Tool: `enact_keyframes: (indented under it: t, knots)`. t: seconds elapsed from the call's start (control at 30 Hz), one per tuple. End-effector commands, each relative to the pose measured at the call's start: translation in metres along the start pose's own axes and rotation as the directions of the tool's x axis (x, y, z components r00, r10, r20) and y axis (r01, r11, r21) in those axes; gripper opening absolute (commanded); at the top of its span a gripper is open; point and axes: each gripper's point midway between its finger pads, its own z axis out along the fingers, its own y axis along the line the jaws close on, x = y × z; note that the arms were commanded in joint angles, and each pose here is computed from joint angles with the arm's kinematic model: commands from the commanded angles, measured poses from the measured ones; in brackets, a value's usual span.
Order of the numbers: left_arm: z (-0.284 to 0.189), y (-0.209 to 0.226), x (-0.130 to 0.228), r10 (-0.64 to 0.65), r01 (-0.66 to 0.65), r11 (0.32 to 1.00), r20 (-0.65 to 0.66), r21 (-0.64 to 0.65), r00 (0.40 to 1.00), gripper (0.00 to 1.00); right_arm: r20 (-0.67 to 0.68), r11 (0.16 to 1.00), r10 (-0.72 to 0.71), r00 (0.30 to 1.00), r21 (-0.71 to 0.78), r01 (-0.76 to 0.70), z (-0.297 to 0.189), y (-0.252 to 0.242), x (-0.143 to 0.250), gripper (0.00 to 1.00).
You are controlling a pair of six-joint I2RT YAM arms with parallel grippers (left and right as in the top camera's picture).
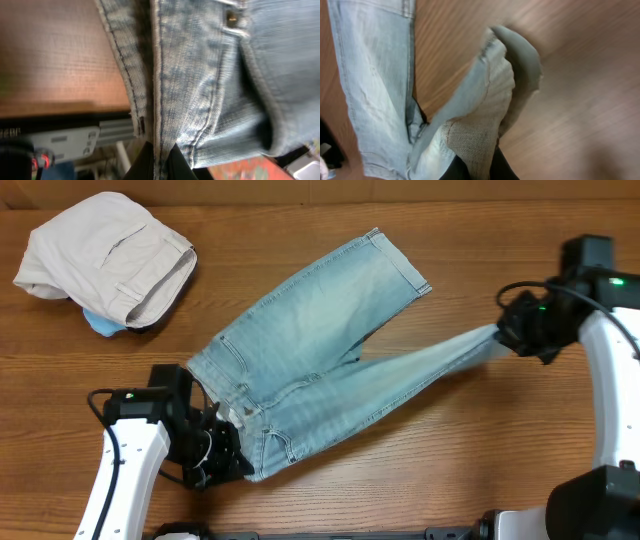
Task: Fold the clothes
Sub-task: 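Lift the right leg hem and fold it up over the other leg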
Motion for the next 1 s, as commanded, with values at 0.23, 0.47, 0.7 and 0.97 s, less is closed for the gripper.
enact_keyframes:
  t: [0.23,0.47,0.7,0.97]
  knots:
    - [-0.003,-0.033,0.004,-0.084,0.090,0.983,-0.045,0.159,0.995,0.04,0.062,0.995,-0.092,0.994,-0.029,0.094,-0.020,0.011,-0.003,0.04]
    - [-0.013,-0.066,0.016,-0.364,0.423,0.861,-0.239,0.282,0.900,0.04,0.099,0.990,-0.096,0.990,-0.092,0.105,-0.020,0.030,-0.009,0.04]
    - [-0.026,-0.091,0.009,-0.552,0.675,0.672,-0.403,0.304,0.730,0.04,0.154,0.986,-0.073,0.985,-0.140,0.095,-0.022,0.047,-0.019,0.04]
    - [-0.045,-0.084,-0.035,-0.566,0.639,0.616,-0.306,0.460,0.766,0.04,0.163,0.981,-0.075,0.984,-0.164,0.102,-0.019,0.063,-0.017,0.04]
